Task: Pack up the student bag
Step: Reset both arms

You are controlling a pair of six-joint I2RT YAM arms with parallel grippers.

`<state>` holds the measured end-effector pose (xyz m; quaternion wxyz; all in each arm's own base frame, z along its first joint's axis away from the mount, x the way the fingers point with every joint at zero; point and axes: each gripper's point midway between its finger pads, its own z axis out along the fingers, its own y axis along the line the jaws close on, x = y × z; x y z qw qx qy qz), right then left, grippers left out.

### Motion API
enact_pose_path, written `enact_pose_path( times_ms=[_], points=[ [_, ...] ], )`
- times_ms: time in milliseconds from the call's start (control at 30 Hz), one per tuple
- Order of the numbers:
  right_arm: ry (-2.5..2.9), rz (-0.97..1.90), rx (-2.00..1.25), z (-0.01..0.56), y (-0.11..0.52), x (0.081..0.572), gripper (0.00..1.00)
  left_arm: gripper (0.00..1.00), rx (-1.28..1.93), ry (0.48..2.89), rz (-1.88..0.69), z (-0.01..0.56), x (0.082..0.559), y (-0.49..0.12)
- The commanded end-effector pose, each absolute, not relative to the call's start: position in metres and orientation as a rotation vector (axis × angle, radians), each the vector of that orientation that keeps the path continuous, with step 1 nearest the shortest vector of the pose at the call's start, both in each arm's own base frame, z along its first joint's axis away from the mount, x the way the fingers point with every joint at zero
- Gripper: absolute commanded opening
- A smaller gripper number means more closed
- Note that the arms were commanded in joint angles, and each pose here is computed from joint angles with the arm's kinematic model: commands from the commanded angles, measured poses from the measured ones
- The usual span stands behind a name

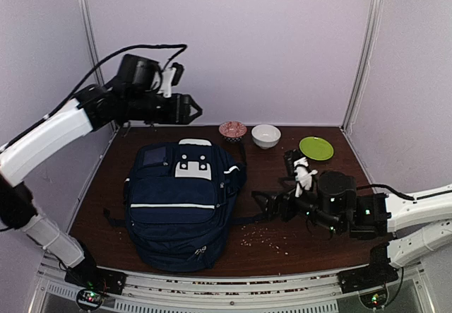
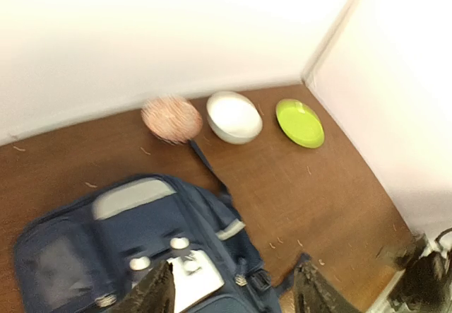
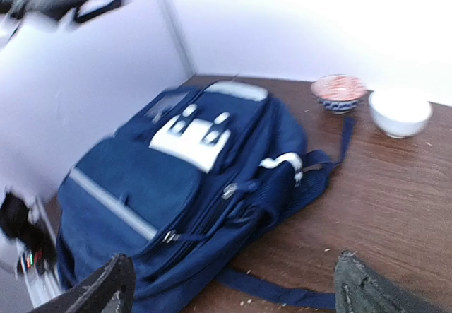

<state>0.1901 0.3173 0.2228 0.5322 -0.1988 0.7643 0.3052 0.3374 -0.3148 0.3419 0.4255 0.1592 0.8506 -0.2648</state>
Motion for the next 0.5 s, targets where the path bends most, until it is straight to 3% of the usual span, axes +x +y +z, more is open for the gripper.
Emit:
enact_pose_path(
  times_ms=[0,200,467],
  points=[
    [1.747,0.588,0.137,0.252,0.221,0.245,1.00,0.98,0.138,1.784,-0.432,0.381,0.312,-0.208],
    [1.802,0.404,0.333,0.253,0.145,0.279,0.99,0.98,-0.026,1.757,-0.104,0.342,0.277,-0.110],
    [1.772,0.304,0.302,0.273,0.120,0.282,0.99,0.98,-0.004,1.821,-0.087,0.311,0.275,-0.110]
  ],
)
